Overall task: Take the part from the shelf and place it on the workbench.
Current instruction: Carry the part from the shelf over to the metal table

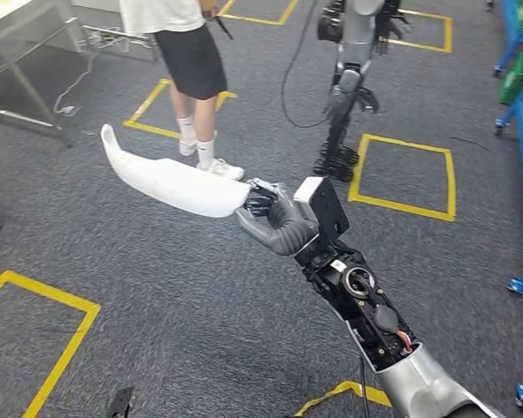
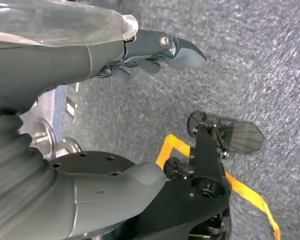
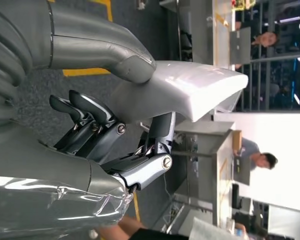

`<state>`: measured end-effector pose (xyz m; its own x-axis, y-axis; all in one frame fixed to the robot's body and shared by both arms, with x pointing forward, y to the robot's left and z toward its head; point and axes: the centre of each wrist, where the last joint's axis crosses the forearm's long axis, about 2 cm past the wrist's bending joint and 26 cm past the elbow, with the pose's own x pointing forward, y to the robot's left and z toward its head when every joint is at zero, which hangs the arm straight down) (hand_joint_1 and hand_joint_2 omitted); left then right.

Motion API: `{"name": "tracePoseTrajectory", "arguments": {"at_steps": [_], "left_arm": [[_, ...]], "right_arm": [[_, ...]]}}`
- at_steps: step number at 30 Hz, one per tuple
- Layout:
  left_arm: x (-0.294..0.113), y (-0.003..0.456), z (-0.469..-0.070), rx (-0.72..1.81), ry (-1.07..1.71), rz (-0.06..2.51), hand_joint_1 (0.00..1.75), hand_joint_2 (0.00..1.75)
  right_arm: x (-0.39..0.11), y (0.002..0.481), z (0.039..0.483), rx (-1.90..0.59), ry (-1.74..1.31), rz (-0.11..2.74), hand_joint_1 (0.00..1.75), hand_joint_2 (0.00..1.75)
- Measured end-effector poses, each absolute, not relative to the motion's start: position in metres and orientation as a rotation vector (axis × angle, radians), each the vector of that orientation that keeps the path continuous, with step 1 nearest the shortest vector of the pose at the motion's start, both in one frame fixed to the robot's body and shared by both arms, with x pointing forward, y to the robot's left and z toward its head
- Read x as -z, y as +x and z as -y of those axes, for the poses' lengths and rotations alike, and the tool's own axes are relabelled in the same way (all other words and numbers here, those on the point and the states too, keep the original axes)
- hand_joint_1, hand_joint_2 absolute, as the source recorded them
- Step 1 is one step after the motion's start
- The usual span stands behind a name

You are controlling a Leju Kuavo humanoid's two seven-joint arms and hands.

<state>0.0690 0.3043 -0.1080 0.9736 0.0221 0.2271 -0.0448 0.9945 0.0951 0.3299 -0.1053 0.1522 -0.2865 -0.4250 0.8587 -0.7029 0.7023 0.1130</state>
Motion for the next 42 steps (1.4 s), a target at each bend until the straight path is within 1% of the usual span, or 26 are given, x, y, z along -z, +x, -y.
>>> {"name": "tracePoseTrajectory", "arguments": {"at_steps": [21, 42], "left_arm": [[0.108, 0.07, -0.304, -0.021, 0.1, 0.231, 0.0, 1.75], [0.107, 0.073, -0.301, -0.022, 0.091, 0.228, 0.0, 1.75]], "right_arm": [[-0.161, 0.328, 0.103, -0.358, 0.882, 1.949, 1.75, 1.75], [-0.165, 0.332, 0.101, -0.426, 0.881, 1.951, 1.75, 1.75]]}}
